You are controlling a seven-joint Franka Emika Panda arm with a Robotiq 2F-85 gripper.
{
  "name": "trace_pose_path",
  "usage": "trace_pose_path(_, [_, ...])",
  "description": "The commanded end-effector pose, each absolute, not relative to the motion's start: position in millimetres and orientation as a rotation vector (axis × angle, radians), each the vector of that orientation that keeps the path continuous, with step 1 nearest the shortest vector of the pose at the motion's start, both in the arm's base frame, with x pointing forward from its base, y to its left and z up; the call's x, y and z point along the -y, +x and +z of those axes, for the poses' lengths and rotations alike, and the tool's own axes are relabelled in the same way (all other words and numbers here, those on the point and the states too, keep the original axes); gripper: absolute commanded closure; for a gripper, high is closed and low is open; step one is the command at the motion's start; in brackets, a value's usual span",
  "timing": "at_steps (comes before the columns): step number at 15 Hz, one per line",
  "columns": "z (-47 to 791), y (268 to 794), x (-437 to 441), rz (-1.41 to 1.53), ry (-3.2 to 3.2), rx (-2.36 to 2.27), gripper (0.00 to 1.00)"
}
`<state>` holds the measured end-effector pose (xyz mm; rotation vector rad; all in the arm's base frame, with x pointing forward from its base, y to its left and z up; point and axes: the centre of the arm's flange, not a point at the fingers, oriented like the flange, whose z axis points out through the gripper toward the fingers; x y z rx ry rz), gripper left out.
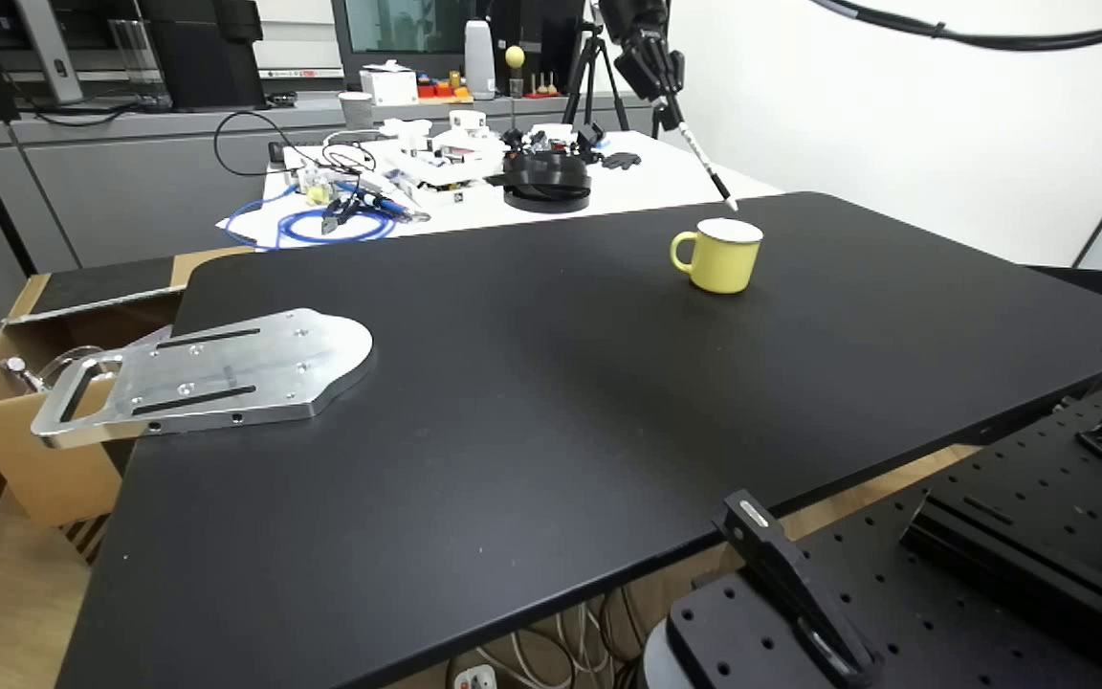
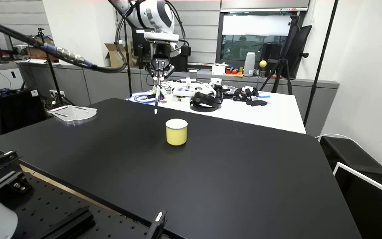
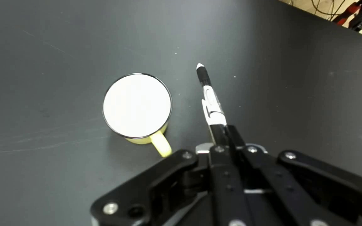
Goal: Place the pen on the table
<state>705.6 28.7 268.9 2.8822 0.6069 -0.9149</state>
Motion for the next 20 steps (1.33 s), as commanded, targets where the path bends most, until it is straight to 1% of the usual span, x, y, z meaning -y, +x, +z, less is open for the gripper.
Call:
trace_pose_path(1, [240.5, 716.4, -73.2, -0.981, 2.883, -0.659, 0.99])
trace_pose_path(6, [171.6, 712.6, -116.2, -1.115, 2.833, -0.725, 0.99])
trace_pose_path(9, [134.7, 709.7, -122.5, -1.178, 2.801, -0.730, 0.99])
trace_pose_path(13, [105.9, 708.0, -120.9, -1.234, 2.783, -0.722, 0.99])
trace_pose_path(14, [103.8, 707.4, -120.0, -1.243, 2.781, -0.714, 0.69])
trace_pose_path(15, [104.6, 706.7, -119.3, -1.244, 2.781, -0.719, 0.68])
trace_pose_path(16, [108.4, 706.5, -118.7, -1.231, 2.789, -0.721, 0.62])
trace_pose_path(18, [125.3, 706.3, -117.7, -1.138, 2.825, -0.742, 0.48])
trace_pose_path(20, [148.9, 705.2, -116.4, -0.969, 2.888, -0.758, 0.34])
